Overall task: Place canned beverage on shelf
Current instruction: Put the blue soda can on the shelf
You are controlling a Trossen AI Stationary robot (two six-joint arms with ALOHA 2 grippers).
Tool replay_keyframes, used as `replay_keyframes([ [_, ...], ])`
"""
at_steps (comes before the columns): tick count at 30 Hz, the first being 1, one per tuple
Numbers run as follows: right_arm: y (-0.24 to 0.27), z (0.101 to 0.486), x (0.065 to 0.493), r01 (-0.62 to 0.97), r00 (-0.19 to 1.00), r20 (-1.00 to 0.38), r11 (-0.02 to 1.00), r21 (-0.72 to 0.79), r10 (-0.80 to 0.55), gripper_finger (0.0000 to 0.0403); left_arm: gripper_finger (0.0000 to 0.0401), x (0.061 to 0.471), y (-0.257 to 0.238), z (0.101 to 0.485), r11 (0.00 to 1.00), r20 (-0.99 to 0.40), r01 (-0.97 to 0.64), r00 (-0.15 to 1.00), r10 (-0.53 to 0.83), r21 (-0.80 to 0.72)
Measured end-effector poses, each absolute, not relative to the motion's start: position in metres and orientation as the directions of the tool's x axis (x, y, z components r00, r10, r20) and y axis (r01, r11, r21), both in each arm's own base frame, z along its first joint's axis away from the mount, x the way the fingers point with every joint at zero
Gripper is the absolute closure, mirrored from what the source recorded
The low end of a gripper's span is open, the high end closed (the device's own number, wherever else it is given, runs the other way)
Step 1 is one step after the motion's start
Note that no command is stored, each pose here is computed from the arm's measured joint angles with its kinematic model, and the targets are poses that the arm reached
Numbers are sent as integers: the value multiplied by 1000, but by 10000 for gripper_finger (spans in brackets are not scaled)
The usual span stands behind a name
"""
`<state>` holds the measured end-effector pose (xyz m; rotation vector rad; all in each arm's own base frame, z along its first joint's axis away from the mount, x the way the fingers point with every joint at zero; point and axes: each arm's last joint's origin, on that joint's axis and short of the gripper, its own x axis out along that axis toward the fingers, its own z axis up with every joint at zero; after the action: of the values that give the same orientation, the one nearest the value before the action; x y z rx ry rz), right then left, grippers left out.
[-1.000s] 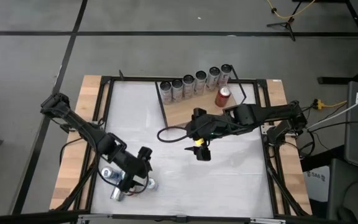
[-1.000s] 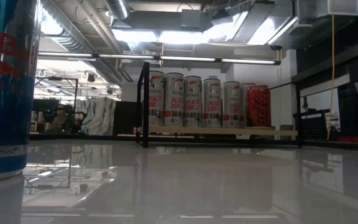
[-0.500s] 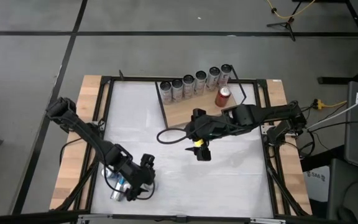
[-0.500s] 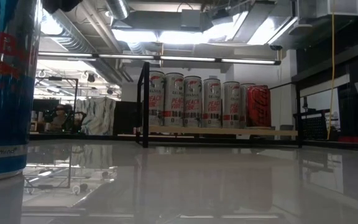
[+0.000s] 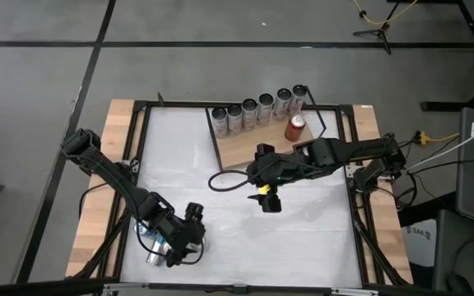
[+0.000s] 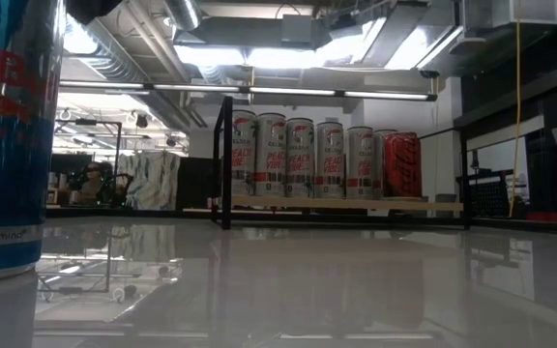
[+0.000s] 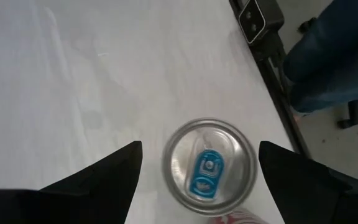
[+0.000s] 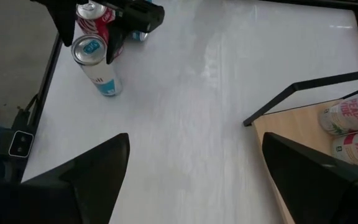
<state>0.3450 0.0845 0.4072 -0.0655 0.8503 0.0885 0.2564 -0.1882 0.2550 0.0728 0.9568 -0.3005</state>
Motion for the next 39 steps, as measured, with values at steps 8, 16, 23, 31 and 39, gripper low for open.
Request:
replay_keyframes([
  [8, 84, 407, 345, -104, 657, -752, 994, -22, 52, 40, 87, 253, -193, 255, 972, -811, 101, 537, -231, -211],
  [16, 84, 407, 345, -103, 658, -751, 994, -22, 52, 40, 87, 248, -200, 256, 973, -798, -9, 573, -184, -230],
  [23, 84, 407, 345, -103, 658, -751, 994, -22, 52, 40, 87, 246, -202, 255, 980, -782, -47, 611, -124, -192],
  [31, 84, 408, 345, -103, 659, -751, 994, -21, 52, 40, 87, 249, -209, 243, 982, -810, -24, 570, -140, -187],
  [39, 84, 408, 345, -103, 659, -751, 994, -21, 52, 40, 87, 253, -215, 225, 989, -838, -27, 535, -108, -145],
])
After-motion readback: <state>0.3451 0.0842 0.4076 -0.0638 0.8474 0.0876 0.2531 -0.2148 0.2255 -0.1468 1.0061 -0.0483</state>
